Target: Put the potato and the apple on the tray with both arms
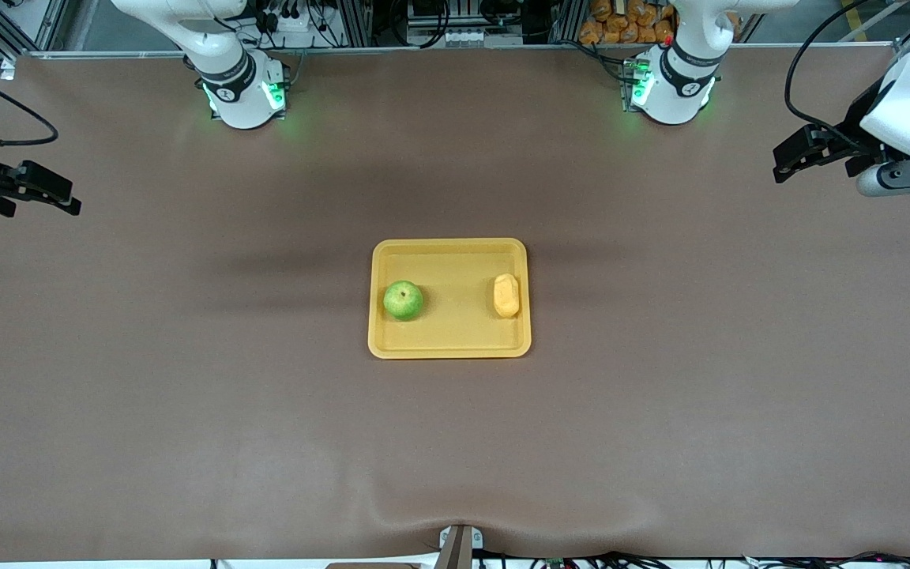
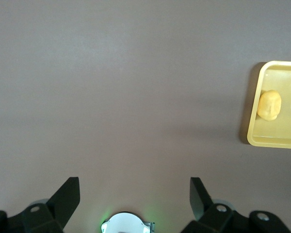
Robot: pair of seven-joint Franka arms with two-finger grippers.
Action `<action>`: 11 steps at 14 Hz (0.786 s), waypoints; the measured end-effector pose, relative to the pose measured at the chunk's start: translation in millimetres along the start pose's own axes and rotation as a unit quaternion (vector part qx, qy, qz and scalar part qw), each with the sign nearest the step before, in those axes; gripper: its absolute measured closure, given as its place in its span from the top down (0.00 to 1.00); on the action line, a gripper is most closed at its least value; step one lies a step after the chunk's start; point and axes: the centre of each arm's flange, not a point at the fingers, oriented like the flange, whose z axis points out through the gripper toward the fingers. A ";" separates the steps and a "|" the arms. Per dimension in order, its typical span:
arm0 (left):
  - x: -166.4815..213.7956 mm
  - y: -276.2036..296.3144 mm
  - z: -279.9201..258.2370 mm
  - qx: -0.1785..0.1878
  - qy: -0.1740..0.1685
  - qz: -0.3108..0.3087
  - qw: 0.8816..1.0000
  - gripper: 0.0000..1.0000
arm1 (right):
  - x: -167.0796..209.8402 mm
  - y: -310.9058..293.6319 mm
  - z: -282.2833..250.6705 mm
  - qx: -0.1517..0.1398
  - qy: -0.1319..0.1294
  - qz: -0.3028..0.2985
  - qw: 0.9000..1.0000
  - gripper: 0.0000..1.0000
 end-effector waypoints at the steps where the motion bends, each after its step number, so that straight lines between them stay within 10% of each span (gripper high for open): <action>1: 0.0 0.0 0.0 0.000 0.000 0.000 1.000 1.00 | -0.9 2.7 -1.5 0.003 0.001 0.008 1.000 1.00; 11: -0.2 -0.7 -11.1 -0.002 0.012 -0.001 1.000 1.00 | -5.5 4.9 -23.8 0.005 0.017 0.016 1.000 1.00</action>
